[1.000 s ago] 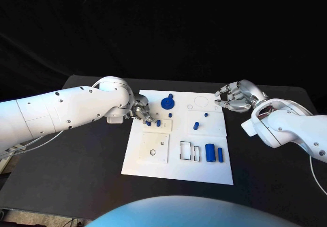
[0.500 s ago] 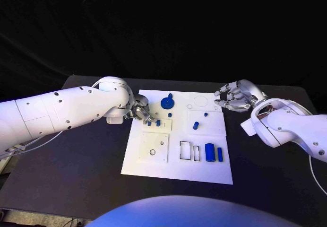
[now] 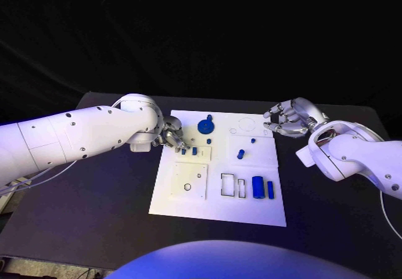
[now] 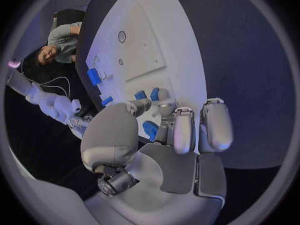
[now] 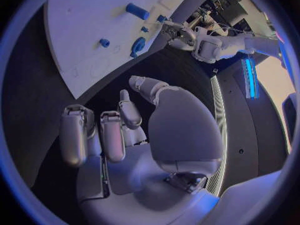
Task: Assemble the parts on the task board
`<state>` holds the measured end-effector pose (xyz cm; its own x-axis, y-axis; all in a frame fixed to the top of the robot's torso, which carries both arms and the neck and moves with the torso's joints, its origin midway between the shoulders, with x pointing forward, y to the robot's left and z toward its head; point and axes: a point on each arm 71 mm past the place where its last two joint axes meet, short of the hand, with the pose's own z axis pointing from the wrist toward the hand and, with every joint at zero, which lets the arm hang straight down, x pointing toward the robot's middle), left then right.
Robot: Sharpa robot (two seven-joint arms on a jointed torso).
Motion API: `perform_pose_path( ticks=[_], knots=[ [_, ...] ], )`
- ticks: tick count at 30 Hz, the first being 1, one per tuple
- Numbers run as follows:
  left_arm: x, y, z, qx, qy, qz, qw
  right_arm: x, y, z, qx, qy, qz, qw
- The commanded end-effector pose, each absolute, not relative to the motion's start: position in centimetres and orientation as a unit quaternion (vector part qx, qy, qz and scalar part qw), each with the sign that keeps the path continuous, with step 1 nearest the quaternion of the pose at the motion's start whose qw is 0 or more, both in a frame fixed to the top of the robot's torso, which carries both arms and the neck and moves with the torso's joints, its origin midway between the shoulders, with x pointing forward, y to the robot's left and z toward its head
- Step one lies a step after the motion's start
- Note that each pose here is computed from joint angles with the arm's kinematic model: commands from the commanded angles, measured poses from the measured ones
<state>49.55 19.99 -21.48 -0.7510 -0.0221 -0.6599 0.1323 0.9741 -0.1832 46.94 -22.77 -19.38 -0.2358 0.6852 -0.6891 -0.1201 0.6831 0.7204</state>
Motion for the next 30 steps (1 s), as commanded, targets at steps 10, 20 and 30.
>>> perform_pose_path(
  ticks=[10,20,30],
  knots=[
    [50.0,20.3,-19.6,-0.059,0.890,-0.181,0.415,46.9,-22.6,-19.4,0.194,0.707,0.345,0.586],
    [50.3,19.2,-17.4,-0.092,0.806,-0.299,0.503,46.9,-22.7,-19.4,0.195,0.706,0.345,0.586],
    [48.9,15.5,-18.2,0.105,0.721,-0.387,0.565,47.0,-22.7,-19.5,0.195,0.706,0.345,0.587]
  ],
)
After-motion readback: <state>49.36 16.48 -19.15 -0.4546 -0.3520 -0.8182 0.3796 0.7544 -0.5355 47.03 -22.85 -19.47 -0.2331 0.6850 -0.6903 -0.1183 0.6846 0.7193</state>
